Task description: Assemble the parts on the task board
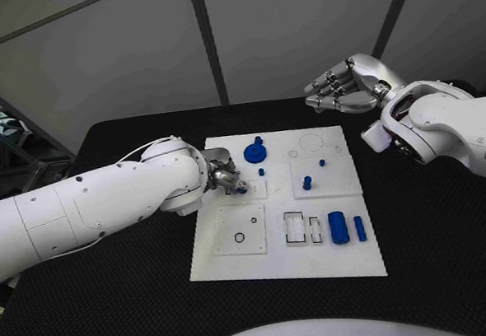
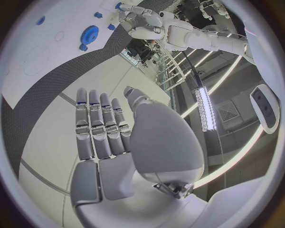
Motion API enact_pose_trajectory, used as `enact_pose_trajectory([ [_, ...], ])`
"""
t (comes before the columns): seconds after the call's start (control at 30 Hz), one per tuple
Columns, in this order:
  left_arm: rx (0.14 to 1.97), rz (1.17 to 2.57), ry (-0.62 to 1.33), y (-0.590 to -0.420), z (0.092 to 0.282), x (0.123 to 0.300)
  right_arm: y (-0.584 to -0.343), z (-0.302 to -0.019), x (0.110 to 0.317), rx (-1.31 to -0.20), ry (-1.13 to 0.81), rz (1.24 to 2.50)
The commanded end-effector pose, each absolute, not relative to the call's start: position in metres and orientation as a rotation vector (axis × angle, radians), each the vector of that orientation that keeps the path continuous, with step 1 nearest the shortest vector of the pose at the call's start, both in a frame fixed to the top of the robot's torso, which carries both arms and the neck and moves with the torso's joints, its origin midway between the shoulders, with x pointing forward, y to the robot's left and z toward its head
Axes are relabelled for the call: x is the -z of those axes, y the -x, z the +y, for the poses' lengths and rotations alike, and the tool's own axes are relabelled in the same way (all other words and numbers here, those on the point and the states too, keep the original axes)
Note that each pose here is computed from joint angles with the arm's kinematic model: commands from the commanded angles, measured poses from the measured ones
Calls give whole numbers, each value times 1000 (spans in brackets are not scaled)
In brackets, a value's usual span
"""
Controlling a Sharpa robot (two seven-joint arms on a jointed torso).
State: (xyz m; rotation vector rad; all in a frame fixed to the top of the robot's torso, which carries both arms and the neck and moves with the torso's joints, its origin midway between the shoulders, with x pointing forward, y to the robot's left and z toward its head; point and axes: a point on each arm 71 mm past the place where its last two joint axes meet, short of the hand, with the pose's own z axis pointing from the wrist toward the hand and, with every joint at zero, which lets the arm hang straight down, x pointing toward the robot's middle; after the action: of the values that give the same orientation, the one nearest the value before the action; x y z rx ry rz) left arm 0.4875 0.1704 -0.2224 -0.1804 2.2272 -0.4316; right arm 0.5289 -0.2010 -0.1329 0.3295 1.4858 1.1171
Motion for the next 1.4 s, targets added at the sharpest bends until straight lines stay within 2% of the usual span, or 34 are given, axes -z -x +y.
enact_pose_trajectory([
  [0.03,419,2246,163,-487,169,225,-529,-200,132,-1124,-321,1486],
  [1.4,415,2241,181,-490,172,225,-529,-201,133,-1119,-324,1504],
])
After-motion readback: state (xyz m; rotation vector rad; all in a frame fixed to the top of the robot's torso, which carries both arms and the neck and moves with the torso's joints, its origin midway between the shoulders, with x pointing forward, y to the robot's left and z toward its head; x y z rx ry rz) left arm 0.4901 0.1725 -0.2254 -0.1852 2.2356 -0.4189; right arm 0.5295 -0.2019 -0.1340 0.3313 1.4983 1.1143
